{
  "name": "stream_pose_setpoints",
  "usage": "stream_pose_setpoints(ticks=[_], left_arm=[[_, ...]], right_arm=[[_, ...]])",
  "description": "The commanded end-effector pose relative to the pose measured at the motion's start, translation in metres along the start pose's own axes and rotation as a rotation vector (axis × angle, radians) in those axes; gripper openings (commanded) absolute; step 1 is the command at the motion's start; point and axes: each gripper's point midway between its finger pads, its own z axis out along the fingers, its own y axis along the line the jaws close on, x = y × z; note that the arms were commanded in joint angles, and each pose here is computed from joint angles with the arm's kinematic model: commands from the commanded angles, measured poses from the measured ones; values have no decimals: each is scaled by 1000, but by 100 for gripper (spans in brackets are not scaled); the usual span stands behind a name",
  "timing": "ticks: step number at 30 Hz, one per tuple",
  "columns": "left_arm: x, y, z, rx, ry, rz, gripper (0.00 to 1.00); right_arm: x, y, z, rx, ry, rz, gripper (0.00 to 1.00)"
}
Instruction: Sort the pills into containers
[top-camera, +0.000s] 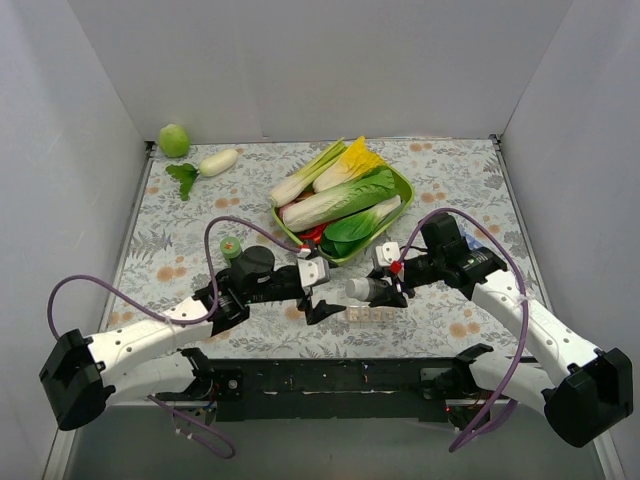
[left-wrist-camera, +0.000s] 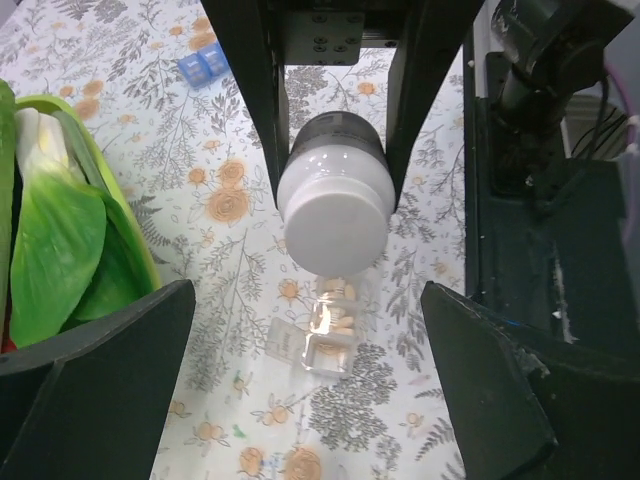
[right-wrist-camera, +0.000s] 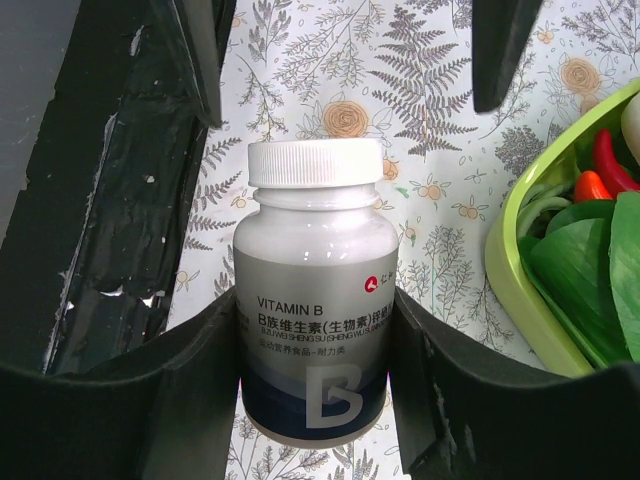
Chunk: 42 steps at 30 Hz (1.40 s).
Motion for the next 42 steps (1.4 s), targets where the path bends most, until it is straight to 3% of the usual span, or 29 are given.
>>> stream_pose_setpoints(ticks=[1, 18, 25, 27, 28, 29, 37, 39, 42], left_arm=[[-32, 8, 15, 20, -81, 182, 98], [-23, -7, 35, 98, -37, 71, 64], [-28, -8, 33, 93, -35, -4, 35], [-29, -11, 34, 100, -28, -53, 16], [-30, -11, 35, 98, -18, -92, 4], [-30, -13, 35, 90, -5, -190, 0], [-23, -16, 27, 39, 46, -896, 0], [-15, -12, 22, -43, 54, -1094, 0], [-25, 5, 7, -144, -16, -1224, 0]], right_arm=[[-4, 4, 1, -24, -28, -8, 1], [-4, 3, 2, -24, -26, 0, 1], [-2, 3, 2, -24, -24, 2, 1], [-2, 3, 2, -21, -22, 3, 1], [-1, 3, 2, -19, -20, 4, 1], [0, 0, 2, -8, -12, 4, 1], [7, -5, 0, 36, 16, 10, 1], [7, -7, 1, 41, 17, 10, 1], [6, -8, 0, 48, 20, 11, 1]])
